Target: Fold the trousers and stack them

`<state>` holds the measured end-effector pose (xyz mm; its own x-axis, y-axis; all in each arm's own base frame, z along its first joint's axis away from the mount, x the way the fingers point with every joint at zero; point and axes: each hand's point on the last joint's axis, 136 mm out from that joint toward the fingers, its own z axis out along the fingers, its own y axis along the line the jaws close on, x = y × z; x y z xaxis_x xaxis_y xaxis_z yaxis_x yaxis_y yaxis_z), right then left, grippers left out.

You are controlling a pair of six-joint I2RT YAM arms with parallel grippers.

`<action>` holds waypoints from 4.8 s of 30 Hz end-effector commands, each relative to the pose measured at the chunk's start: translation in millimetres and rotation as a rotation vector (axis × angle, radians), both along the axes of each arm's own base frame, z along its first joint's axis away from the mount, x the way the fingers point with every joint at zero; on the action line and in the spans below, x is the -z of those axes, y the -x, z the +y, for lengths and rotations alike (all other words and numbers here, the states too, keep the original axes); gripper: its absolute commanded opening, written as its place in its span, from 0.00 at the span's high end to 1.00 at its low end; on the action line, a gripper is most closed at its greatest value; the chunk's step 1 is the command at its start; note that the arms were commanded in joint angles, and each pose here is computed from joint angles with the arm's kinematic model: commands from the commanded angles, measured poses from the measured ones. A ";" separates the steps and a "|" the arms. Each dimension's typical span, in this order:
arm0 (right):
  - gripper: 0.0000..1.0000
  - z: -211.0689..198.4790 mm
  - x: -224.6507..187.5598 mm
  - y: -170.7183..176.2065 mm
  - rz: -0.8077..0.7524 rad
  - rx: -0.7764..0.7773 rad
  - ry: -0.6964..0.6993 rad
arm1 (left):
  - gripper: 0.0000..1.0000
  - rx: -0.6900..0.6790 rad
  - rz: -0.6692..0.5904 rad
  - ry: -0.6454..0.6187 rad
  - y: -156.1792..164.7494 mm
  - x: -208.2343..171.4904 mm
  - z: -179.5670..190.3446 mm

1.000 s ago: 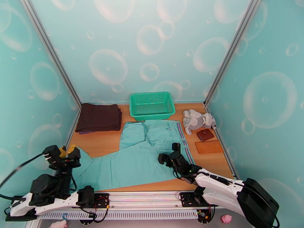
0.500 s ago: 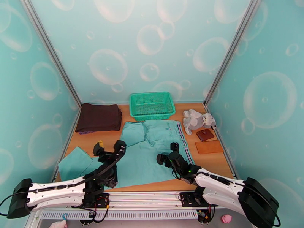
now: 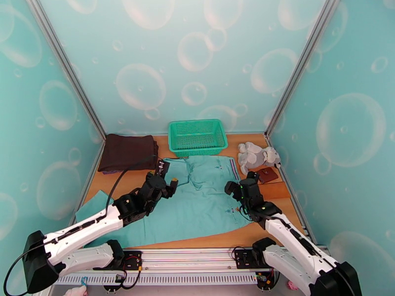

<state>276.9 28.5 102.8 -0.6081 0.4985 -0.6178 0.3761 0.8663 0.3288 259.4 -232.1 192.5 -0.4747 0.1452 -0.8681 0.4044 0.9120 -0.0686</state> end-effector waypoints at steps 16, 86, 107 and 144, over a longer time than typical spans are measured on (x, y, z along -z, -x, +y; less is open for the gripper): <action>0.10 -0.5 -5.5 89.5 0.261 0.282 -0.037 | 0.16 0.042 0.242 0.181 36.2 89.7 -16.4; 0.39 183.8 -37.0 -39.7 -0.028 -0.462 -0.198 | 0.29 -0.503 0.310 -0.150 -47.3 89.5 80.2; 0.39 264.8 67.3 -20.3 0.066 -0.899 -0.255 | 0.42 -0.829 0.584 -0.172 -25.7 167.9 178.0; 0.40 247.6 90.3 -21.8 0.139 -0.850 -0.255 | 0.82 -0.829 0.605 -0.106 -20.2 170.8 187.7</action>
